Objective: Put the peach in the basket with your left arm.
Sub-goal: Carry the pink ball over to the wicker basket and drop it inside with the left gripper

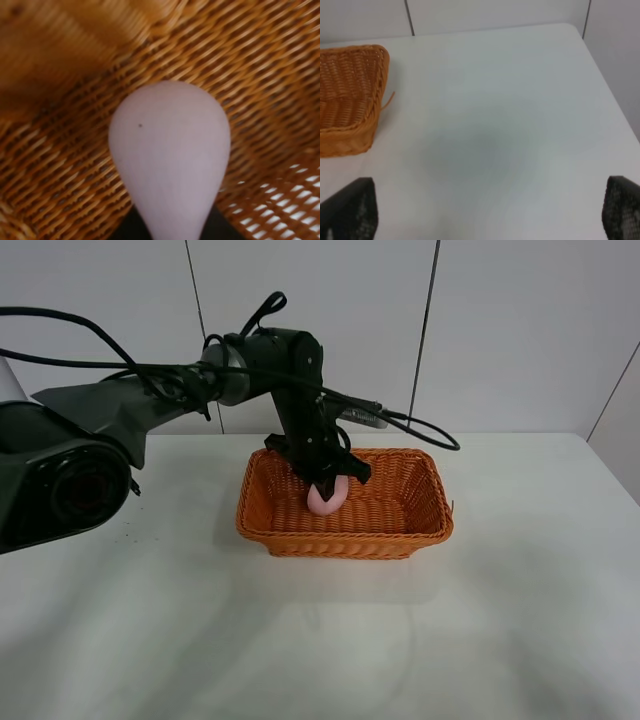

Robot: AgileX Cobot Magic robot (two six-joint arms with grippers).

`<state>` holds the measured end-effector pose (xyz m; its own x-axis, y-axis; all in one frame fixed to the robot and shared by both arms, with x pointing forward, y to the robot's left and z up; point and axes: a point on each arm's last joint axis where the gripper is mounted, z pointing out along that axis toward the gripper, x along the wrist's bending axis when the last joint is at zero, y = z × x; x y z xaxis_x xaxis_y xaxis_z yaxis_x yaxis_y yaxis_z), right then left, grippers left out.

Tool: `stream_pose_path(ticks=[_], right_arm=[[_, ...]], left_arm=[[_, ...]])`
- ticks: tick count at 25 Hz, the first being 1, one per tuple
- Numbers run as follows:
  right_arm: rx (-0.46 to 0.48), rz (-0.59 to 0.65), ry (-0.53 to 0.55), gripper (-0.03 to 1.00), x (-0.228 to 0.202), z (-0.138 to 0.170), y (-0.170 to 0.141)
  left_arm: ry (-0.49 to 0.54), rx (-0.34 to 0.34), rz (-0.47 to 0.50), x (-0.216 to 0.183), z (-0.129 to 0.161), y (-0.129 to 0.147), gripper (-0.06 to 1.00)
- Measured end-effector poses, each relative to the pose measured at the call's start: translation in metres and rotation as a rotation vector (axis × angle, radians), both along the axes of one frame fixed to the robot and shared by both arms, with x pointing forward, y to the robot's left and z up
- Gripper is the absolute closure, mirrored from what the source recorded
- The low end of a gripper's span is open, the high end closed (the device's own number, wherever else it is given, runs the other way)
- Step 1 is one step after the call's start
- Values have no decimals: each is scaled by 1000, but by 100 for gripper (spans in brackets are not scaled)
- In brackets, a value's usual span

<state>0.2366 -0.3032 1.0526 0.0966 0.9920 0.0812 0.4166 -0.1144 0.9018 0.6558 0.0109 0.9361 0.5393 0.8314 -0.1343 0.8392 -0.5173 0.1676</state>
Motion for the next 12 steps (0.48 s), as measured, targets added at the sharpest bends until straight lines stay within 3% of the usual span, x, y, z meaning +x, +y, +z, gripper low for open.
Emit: stream_pose_path(ticks=[3,8,12], right_arm=[[0,0,0,27,0,0,0],[0,0,0,27,0,0,0],[0,0,0,27,0,0,0]], left_arm=[[15,11,-2,0,-6,0,69],[36,23,-5,-2,-6,1,25],[51,32,-9,-4,-2,2,16]])
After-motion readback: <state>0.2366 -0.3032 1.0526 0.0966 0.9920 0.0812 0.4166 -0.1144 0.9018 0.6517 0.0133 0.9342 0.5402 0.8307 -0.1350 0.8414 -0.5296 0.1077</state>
